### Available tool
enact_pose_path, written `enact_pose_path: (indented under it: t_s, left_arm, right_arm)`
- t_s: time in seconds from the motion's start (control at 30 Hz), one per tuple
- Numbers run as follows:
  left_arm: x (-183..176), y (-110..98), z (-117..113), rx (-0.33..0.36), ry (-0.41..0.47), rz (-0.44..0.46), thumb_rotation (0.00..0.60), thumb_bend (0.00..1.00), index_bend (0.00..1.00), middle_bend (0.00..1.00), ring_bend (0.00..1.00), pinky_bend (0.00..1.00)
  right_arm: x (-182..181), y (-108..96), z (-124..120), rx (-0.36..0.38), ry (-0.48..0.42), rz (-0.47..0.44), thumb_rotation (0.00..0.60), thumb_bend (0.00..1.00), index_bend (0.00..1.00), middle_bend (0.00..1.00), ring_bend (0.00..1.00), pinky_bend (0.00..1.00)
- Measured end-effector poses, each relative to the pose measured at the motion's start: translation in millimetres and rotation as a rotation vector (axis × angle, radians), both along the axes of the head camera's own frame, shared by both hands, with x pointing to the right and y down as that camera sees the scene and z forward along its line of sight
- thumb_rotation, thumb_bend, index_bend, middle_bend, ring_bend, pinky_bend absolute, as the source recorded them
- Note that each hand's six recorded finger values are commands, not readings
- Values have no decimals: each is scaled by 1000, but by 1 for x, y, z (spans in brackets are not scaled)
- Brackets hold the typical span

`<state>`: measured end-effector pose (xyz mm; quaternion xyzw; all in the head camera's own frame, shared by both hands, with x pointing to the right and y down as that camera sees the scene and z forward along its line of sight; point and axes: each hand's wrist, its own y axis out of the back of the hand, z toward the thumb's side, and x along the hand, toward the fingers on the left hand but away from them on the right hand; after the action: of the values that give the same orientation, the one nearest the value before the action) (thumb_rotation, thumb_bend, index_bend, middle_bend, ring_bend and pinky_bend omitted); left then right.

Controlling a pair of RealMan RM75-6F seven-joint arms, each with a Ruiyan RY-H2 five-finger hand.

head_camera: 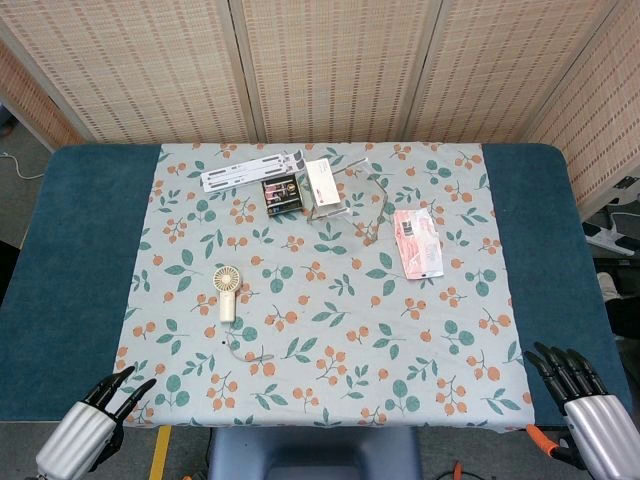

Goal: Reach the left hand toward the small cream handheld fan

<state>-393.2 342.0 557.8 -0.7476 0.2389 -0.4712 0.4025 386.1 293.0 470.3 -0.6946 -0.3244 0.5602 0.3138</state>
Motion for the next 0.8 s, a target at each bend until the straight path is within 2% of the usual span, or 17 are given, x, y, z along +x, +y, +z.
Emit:
enact_pose_path:
  t_s: [0.1,0.17,0.23,0.27,0.3,0.37,0.43,0.53,0.67,0.8]
  left_arm:
    - [3,0,1,-3,17,2,600,439,0,3,2,232]
    - [8,1,5,-16,37,14,600,459,0,68,57,334]
    - [16,3,10,-34,69,24,600,539,0,315,289,587]
    - [23,3,13,-42,100,30,600,598,1,478,443,734]
    - [29,2,16,-48,126,34,600,691,12,686,640,901]
    - [43,2,26,-77,178,37,600,809,47,876,815,997]
    - [54,0,36,-109,201,39,600,898,75,969,903,1000]
    - [72,-6,58,-164,203,43,600,954,54,1000,954,1000]
    - [97,-29,89,-198,165,44,600,960,15,1000,980,1000]
    - [115,-64,110,-173,129,17,600,899,8,1000,999,1000]
  right_arm:
    - [-1,1,1,-4,-2,-5,600,116,0,0,0,0]
    - [0,1,2,-1,1,-8,600,116,0,0,0,0]
    - [0,0,4,4,1,-5,600,116,0,0,0,0]
    - [0,-1,5,6,2,-4,600,116,0,0,0,0]
    - [0,-1,6,10,6,-4,600,116,0,0,0,0]
    - [0,-2,9,13,14,-5,600,116,0,0,0,0]
    - [0,-2,14,16,27,-8,600,116,0,0,0,0]
    - [-1,-3,21,23,48,-11,600,116,0,0,0,0]
    - [2,-7,27,38,76,1,600,116,0,0,0,0]
    - [8,-12,34,50,114,17,600,116,0,0,0,0]
